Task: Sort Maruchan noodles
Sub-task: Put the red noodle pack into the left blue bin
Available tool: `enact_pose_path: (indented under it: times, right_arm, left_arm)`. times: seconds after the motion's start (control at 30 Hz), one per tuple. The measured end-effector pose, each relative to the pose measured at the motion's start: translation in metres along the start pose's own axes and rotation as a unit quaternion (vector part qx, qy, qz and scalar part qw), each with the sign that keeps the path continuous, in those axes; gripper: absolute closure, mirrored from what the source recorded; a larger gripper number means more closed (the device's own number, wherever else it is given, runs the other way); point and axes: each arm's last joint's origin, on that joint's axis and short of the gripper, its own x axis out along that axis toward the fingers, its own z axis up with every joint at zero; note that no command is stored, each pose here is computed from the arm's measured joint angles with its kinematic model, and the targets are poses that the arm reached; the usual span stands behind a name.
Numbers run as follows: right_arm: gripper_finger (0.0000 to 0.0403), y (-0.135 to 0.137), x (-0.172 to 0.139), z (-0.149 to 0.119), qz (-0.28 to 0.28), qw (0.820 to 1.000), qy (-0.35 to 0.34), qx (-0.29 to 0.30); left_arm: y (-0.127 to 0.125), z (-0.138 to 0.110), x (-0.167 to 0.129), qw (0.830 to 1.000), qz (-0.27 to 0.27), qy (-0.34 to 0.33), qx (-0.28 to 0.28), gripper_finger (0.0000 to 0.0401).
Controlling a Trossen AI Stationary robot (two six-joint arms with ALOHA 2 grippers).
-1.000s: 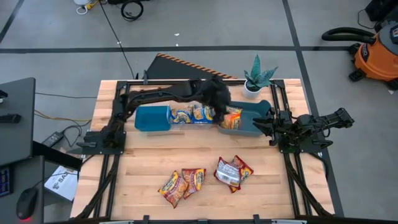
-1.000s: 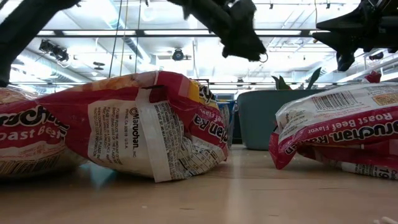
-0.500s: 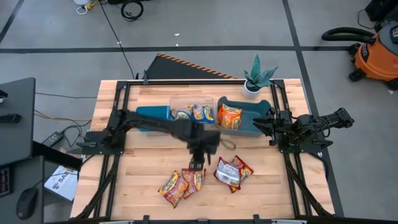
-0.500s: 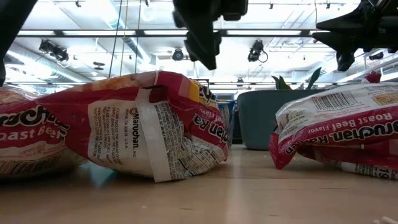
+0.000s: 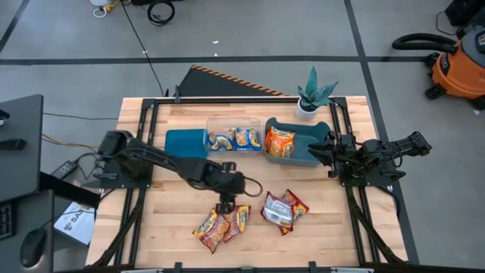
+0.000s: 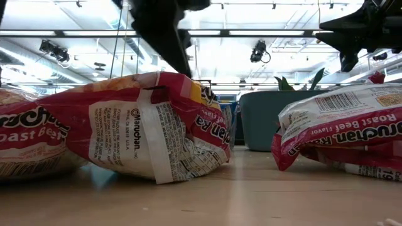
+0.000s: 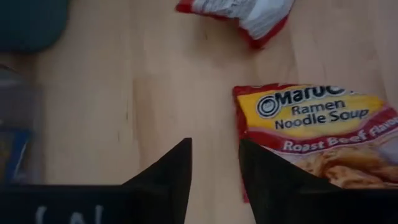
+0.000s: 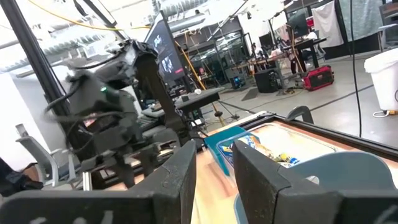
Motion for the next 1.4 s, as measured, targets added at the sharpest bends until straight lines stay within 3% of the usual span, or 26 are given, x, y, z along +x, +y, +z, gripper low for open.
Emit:
enact_pose_path:
  times: [0.17,0.47,0.57,0.77,1.1,1.33,1.4]
  right_arm:
    - [0.0291,0.0,0.0,0.0,0.0,1.0,0.0,0.0]
    - [0.0291,0.0,0.0,0.0,0.0,1.0,0.0,0.0]
    - [0.0291,0.0,0.0,0.002,0.003,1.0,-0.009,0.023]
    - [0.0291,0.004,-0.001,0.017,0.023,0.994,-0.078,0.072]
    - [0.0291,0.005,-0.004,0.028,0.039,0.985,-0.134,0.101]
    - [0.0292,0.002,-0.004,0.029,-0.014,0.984,-0.145,0.104]
    - [0.0292,0.002,-0.004,0.027,-0.011,0.987,-0.137,0.087]
  left_arm:
    - [-0.001,-0.017,-0.008,0.997,-0.041,-0.008,-0.068,0.0275]
    - [-0.022,-0.021,-0.004,0.987,-0.073,-0.019,-0.141,0.0275]
    - [-0.033,-0.022,-0.005,0.99,-0.076,-0.03,-0.113,0.0275]
    - [-0.057,-0.025,-0.01,0.996,-0.008,-0.07,-0.045,0.0275]
    - [-0.065,-0.027,-0.012,0.995,0.018,-0.085,-0.053,0.0275]
    - [-0.056,-0.025,-0.011,0.99,0.064,-0.096,-0.077,0.0275]
    - [-0.054,-0.025,-0.011,0.989,0.089,-0.101,-0.054,0.0275]
